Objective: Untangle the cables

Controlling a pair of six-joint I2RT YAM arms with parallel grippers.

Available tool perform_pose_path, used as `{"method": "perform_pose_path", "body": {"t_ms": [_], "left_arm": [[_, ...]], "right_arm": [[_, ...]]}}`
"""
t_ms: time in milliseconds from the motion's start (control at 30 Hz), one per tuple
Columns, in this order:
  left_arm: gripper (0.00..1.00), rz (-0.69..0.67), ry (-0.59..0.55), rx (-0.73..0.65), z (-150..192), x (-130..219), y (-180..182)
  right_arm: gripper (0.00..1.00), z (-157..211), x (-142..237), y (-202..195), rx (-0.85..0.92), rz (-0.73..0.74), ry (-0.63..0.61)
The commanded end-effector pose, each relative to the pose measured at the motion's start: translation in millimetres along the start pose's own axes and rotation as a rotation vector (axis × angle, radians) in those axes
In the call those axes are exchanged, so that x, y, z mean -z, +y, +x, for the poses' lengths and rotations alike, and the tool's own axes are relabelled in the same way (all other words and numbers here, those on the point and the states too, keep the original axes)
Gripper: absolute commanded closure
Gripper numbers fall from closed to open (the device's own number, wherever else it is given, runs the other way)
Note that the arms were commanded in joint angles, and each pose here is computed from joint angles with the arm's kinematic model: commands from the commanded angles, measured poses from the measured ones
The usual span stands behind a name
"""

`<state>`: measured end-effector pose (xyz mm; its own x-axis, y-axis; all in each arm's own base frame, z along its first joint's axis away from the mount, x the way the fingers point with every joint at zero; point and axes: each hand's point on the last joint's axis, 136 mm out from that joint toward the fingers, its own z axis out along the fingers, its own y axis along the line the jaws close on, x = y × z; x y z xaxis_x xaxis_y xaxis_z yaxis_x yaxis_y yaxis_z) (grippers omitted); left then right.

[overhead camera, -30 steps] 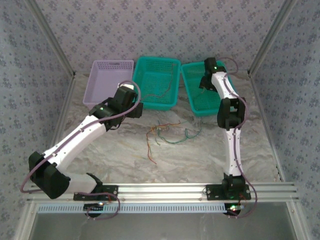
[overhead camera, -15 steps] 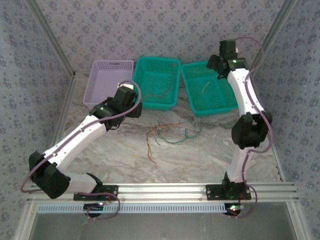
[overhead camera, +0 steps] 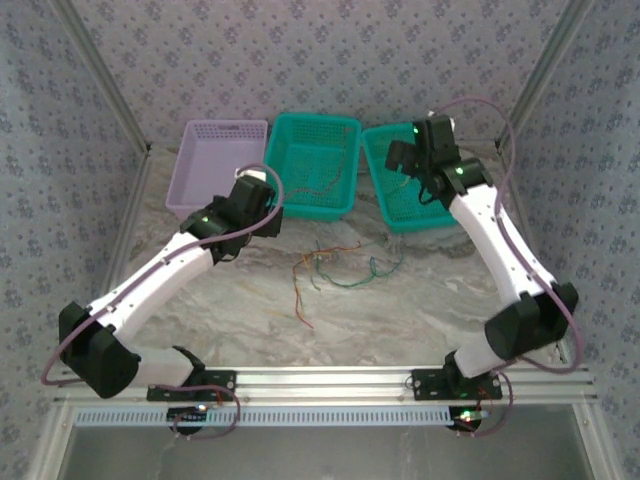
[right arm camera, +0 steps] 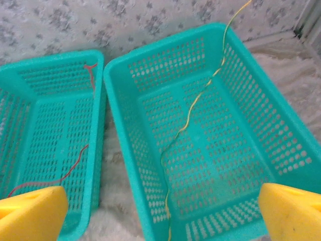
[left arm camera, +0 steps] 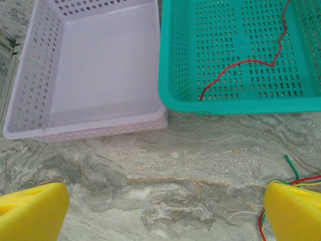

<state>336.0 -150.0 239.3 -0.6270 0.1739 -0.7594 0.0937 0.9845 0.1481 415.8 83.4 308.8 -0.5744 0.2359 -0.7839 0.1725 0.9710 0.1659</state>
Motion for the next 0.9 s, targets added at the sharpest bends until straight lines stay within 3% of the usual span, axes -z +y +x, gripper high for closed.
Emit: {"method": "perform_pose_path", "body": {"t_ms": [0,200,433,667,867], "left_arm": [[0.00,-0.006,-0.059,0.014,-11,9,6],[0.00,-0.035,-0.044,-0.016,-7,2,7],[0.00,-0.040,-0.039,-0.041,-4,0,3],[0.00,-0.046,-0.034,-0.065,-5,-2,1],[0.00,-0.058,-0.038,-0.044,-7,-4,7]], "right_arm": [[0.00,2,1,-34,-0.094,0.002,0.027],[0.00,0,-27,-43,-0.099,0.040,0.114],[0.08,-23,-129,-78,-0.270,0.050,0.239],[0.08,-69,-217,-93,-0.264,0.043,0.166],[0.09,-68,-272,-94,-0.334,-0.055,0.121]]}}
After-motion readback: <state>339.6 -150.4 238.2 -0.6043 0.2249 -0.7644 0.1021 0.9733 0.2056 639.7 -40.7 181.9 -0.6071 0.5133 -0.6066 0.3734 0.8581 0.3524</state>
